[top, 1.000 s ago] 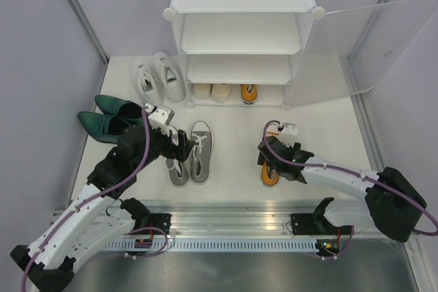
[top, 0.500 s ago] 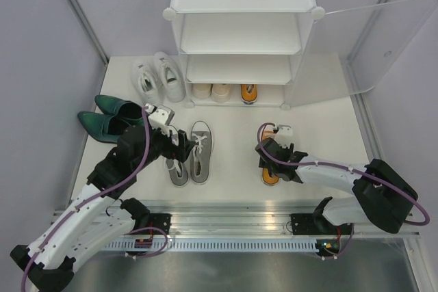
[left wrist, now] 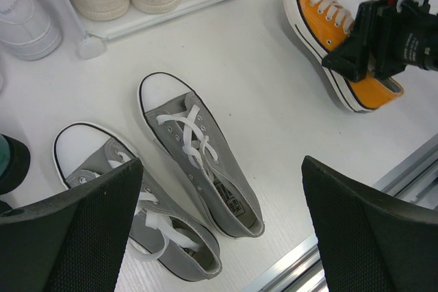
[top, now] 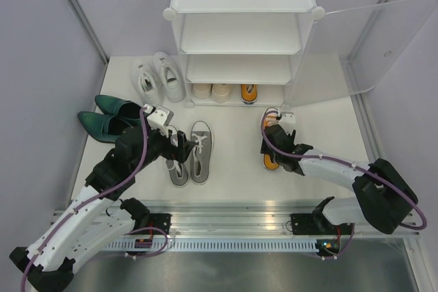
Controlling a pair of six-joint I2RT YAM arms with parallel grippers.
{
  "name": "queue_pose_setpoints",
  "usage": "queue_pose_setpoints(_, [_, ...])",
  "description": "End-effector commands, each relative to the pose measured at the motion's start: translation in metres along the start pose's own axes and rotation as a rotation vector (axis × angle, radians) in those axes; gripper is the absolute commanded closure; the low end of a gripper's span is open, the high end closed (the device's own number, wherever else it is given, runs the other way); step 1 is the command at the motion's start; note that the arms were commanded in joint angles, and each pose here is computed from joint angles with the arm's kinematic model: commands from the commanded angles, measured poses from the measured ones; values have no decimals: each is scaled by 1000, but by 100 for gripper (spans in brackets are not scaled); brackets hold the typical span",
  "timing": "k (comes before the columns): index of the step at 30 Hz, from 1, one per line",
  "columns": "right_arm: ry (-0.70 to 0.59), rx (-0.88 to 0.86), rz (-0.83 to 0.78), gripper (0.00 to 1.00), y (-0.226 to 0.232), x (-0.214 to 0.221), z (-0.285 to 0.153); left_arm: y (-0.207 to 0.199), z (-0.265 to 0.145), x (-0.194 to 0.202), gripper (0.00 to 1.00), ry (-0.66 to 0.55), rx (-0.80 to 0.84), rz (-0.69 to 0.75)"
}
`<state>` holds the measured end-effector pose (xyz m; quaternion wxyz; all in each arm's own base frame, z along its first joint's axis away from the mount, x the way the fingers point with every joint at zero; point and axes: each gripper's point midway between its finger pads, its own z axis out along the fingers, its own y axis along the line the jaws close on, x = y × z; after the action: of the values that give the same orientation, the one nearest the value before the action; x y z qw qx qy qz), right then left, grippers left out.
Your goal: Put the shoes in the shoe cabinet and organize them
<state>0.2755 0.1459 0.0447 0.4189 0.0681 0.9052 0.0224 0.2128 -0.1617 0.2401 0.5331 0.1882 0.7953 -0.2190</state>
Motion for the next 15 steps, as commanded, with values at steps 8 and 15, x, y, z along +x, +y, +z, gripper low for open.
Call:
queue_pose_setpoints(8, [-175, -17, 53, 77, 27, -112, 57, -11, -7, -21, 0, -57, 52, 16])
queue_pose_setpoints(15, [-195, 10, 38, 77, 29, -146, 91, -12, -7, -21, 0, -53, 58, 15])
